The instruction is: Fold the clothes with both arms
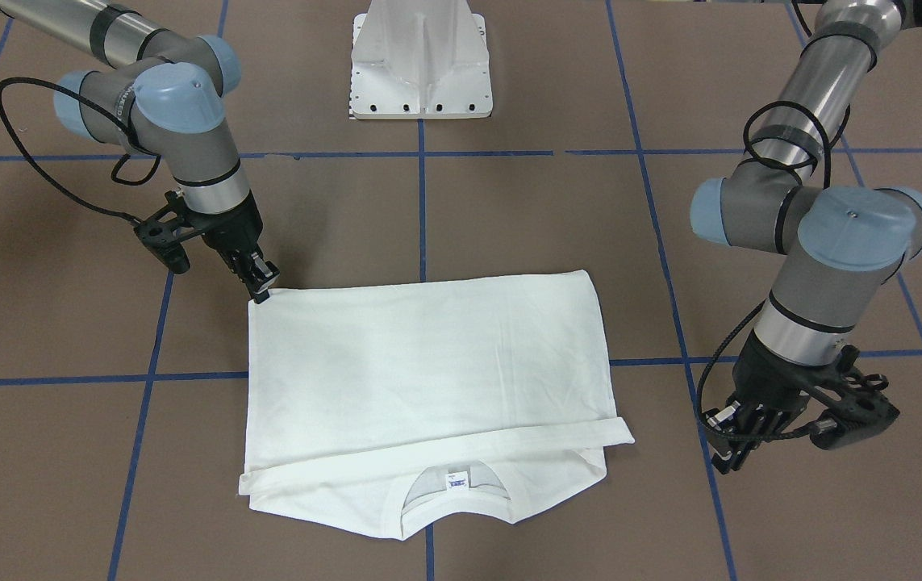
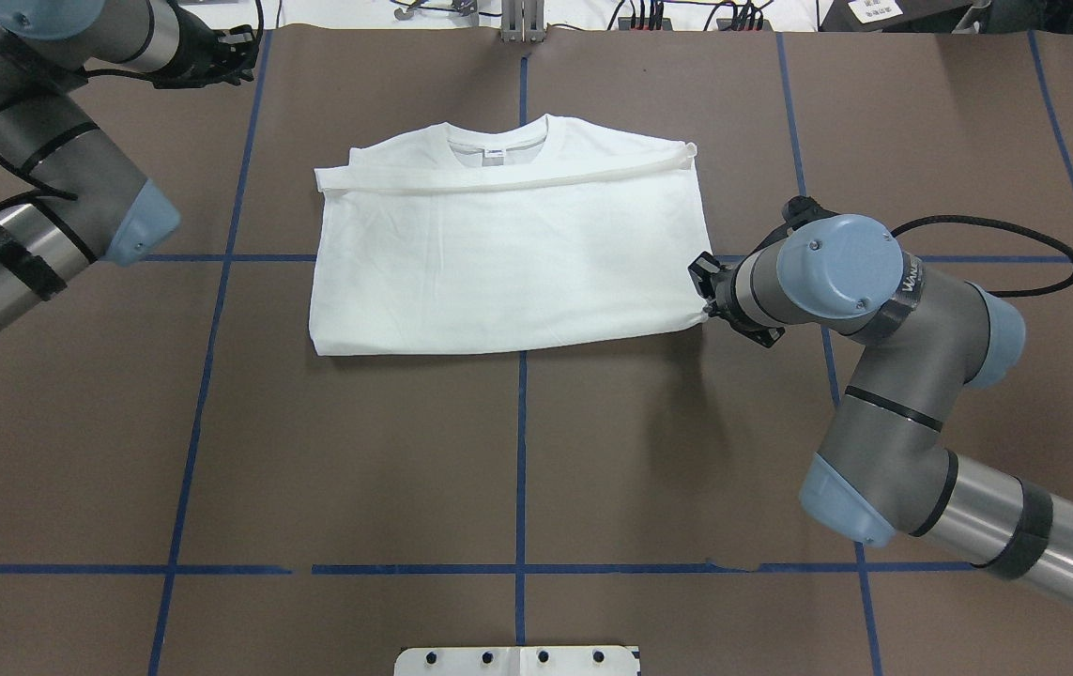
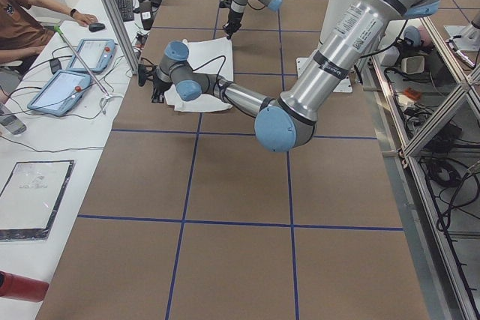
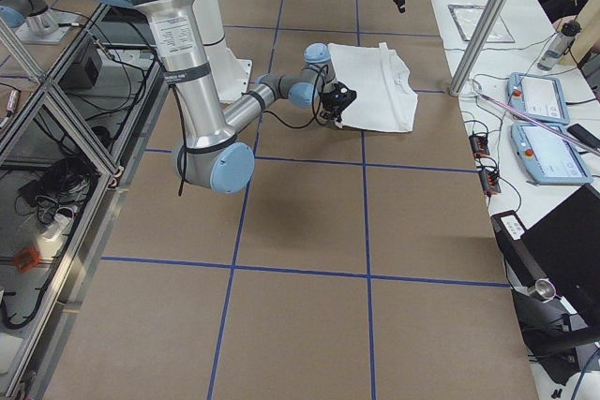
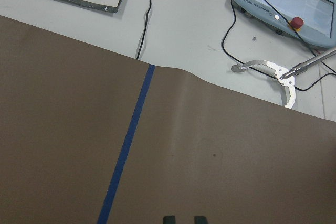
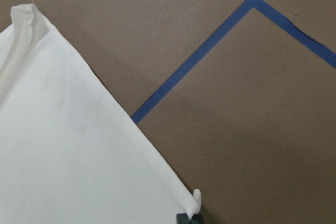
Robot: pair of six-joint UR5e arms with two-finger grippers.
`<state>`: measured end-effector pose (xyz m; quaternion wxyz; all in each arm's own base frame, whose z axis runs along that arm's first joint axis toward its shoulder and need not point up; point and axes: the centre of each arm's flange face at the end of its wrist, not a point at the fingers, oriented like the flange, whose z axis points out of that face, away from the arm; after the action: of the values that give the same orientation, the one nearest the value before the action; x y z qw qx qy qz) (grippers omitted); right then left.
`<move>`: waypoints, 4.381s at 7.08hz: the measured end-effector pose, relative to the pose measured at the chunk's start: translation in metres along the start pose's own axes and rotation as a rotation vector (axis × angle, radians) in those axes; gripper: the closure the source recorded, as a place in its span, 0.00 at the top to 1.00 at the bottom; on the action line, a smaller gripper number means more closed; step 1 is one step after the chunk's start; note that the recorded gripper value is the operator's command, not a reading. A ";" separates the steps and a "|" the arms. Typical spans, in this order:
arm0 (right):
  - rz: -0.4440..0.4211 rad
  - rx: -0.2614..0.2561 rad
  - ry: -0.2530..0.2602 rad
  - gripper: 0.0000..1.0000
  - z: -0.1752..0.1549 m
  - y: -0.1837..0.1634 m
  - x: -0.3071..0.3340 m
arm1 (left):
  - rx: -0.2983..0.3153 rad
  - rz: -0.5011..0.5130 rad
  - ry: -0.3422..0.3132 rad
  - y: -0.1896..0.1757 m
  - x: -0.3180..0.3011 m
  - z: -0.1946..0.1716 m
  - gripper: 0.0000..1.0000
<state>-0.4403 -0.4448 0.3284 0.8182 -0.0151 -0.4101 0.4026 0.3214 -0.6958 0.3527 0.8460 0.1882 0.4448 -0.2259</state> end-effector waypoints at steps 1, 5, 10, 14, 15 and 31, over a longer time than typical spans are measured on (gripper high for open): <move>-0.024 -0.017 0.032 0.00 -0.035 0.027 0.005 | -0.003 0.000 0.005 0.001 0.003 -0.001 0.25; -0.145 -0.282 0.287 0.00 -0.136 0.127 0.097 | -0.169 -0.065 0.160 0.074 0.045 -0.051 0.25; -0.323 -0.405 0.544 1.00 -0.156 0.232 0.195 | -0.410 -0.242 0.265 0.196 0.083 -0.115 0.37; -0.093 -0.163 0.243 1.00 -0.141 0.110 0.027 | -0.554 -0.346 0.150 0.337 0.071 -0.114 0.47; -0.113 -0.112 0.166 1.00 -0.137 0.076 -0.003 | -0.562 -0.344 0.103 0.362 0.071 -0.107 0.47; -0.145 -0.081 0.106 1.00 -0.096 0.053 -0.025 | -0.166 -0.137 0.075 0.178 0.093 0.050 0.00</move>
<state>-0.4178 -0.3965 0.2296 0.8645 -0.0397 -0.3821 0.3242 0.4994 -0.5950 0.3224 0.8240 0.0947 0.5051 -0.2385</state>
